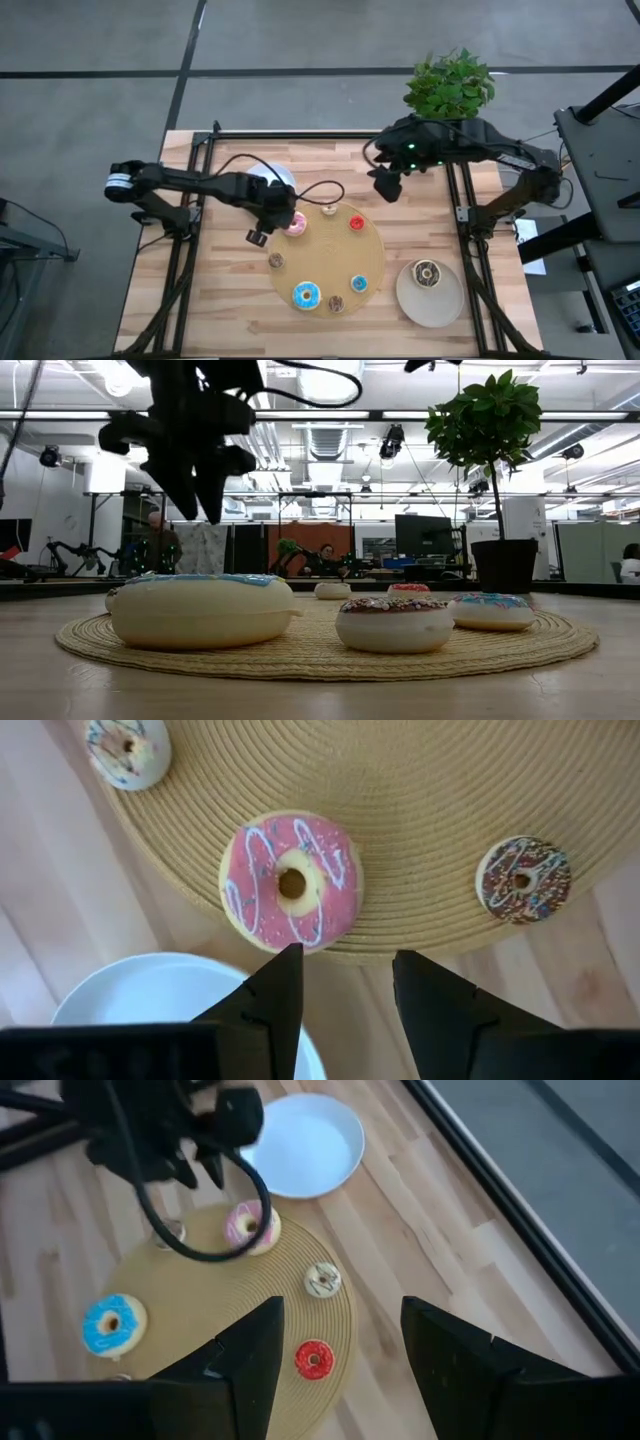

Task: Pick & Place donuts
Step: Put the large pink donut into the gray plate

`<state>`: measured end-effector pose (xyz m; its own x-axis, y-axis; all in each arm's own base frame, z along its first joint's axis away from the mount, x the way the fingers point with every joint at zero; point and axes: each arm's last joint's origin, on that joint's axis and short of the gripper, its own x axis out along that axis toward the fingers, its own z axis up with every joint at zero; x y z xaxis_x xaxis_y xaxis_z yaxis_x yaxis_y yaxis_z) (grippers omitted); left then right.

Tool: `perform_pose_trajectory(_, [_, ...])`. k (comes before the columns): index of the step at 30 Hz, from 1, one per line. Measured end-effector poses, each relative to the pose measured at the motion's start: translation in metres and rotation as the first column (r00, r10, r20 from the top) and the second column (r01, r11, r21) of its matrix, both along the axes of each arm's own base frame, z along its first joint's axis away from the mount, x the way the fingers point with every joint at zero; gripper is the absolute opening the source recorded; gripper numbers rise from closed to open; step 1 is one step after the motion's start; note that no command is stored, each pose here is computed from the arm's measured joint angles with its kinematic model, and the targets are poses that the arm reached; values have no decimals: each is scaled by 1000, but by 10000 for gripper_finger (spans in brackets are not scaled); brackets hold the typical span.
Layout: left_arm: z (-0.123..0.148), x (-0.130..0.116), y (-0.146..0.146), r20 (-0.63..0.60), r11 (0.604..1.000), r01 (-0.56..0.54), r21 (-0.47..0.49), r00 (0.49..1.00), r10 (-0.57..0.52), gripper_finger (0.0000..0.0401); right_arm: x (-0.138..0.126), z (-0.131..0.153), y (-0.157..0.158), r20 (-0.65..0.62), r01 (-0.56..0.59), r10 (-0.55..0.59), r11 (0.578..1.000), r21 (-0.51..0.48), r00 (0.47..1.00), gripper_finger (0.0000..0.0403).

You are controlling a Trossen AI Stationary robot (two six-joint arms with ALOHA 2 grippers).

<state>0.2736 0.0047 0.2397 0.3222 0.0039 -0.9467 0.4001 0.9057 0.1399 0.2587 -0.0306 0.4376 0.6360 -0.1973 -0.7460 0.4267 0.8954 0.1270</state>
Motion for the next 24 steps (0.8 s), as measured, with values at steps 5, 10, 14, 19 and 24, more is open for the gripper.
perform_pose_trajectory(5, [-8,8,0,-17,1000,21,7,1000,-21,129,-18,12,2,53,1,-1,1000,-5,999,194])
perform_pose_trajectory(10, [-19,16,0,-28,999,45,13,999,-44,129,-31,21,3,98,14,-15,1000,2,995,194])
perform_pose_trajectory(14, [-26,20,0,-44,999,48,13,998,-47,129,-38,25,4,118,18,-18,1000,2,993,194])
perform_pose_trajectory(19, [-32,26,1,-41,997,70,19,997,-69,129,-42,27,4,130,19,-19,1000,1,991,194])
perform_pose_trajectory(24, [-39,29,1,-52,996,86,20,995,-85,129,-43,28,4,131,22,-22,1000,-1,991,194])
